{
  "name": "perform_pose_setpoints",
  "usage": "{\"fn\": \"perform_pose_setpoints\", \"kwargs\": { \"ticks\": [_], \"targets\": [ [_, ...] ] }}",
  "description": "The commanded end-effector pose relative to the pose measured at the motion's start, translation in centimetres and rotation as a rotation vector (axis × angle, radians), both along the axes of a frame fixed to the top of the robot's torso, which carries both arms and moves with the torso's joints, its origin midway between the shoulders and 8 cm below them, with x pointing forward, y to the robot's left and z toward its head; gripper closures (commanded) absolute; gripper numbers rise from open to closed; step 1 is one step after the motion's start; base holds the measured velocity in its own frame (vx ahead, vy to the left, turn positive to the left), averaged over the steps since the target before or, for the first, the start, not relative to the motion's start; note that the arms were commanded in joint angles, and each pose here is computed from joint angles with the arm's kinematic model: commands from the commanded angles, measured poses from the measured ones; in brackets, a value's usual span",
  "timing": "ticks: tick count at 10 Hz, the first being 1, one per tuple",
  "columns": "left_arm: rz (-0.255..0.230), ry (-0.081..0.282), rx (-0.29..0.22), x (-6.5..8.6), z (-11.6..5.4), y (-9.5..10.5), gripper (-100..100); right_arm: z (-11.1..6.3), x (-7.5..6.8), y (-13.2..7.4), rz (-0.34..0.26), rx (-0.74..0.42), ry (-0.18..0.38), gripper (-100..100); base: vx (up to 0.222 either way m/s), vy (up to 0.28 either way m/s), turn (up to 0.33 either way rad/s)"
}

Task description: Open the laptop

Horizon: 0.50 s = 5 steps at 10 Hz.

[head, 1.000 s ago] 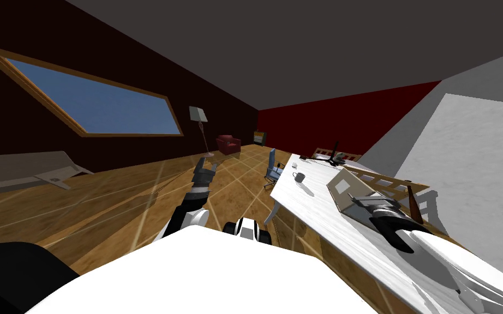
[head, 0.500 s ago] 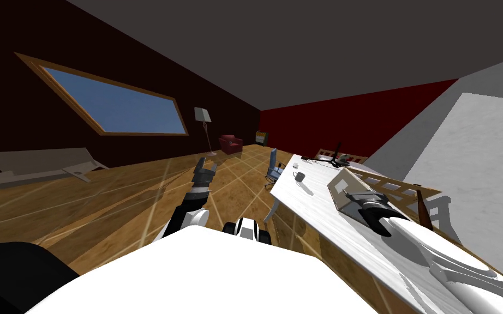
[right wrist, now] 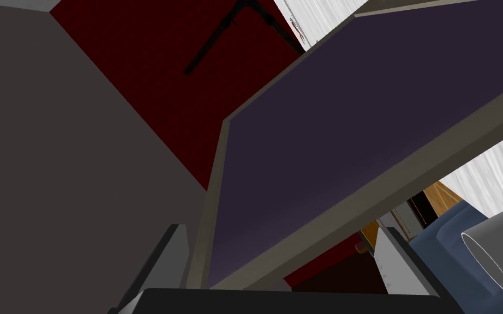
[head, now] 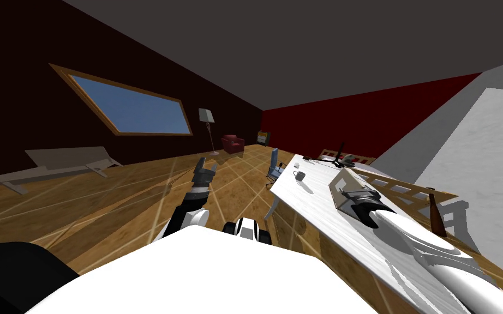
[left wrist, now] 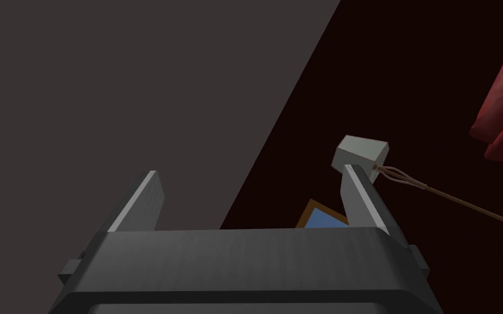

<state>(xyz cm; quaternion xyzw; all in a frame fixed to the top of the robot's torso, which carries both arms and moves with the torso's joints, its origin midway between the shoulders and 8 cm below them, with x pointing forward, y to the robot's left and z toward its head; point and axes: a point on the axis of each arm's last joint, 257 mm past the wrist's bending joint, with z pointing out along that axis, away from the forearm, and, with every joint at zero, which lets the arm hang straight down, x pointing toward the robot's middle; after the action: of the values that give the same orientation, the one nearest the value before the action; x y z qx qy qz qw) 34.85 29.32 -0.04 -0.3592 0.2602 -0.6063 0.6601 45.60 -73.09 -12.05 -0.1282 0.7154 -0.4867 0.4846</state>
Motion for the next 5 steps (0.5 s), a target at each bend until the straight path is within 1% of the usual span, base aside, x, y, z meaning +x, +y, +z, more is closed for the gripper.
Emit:
{"fn": "perform_pose_setpoints", "kwargs": {
  "ticks": [1,2,3,4,5],
  "targets": [
    [0.0,0.0,0.0,0.0,0.0,0.0,0,-1.1,0.6,0.4,0.002,0.003,0.021,-100,-0.036,-0.009,-0.004],
    [0.0,0.0,0.0,0.0,0.0,0.0,0,0.8,1.0,-0.9,-0.04,-0.006,-0.013,-100,-0.078,-0.015,0.104],
    [0.0,0.0,0.0,0.0,0.0,0.0,0,-0.3,1.2,-0.3,-0.028,-0.007,0.011,-100,-0.082,-0.025,0.076],
    [0.0,0.0,0.0,0.0,0.0,0.0,0,-0.7,1.2,-0.1,-0.022,-0.008,0.022,-100,-0.039,-0.018,0.002],
    [0.0,0.0,0.0,0.0,0.0,0.0,0,1.4,1.5,-1.5,-0.066,-0.021,-0.015,-100,-0.07,-0.021,0.114]
  ]
}}
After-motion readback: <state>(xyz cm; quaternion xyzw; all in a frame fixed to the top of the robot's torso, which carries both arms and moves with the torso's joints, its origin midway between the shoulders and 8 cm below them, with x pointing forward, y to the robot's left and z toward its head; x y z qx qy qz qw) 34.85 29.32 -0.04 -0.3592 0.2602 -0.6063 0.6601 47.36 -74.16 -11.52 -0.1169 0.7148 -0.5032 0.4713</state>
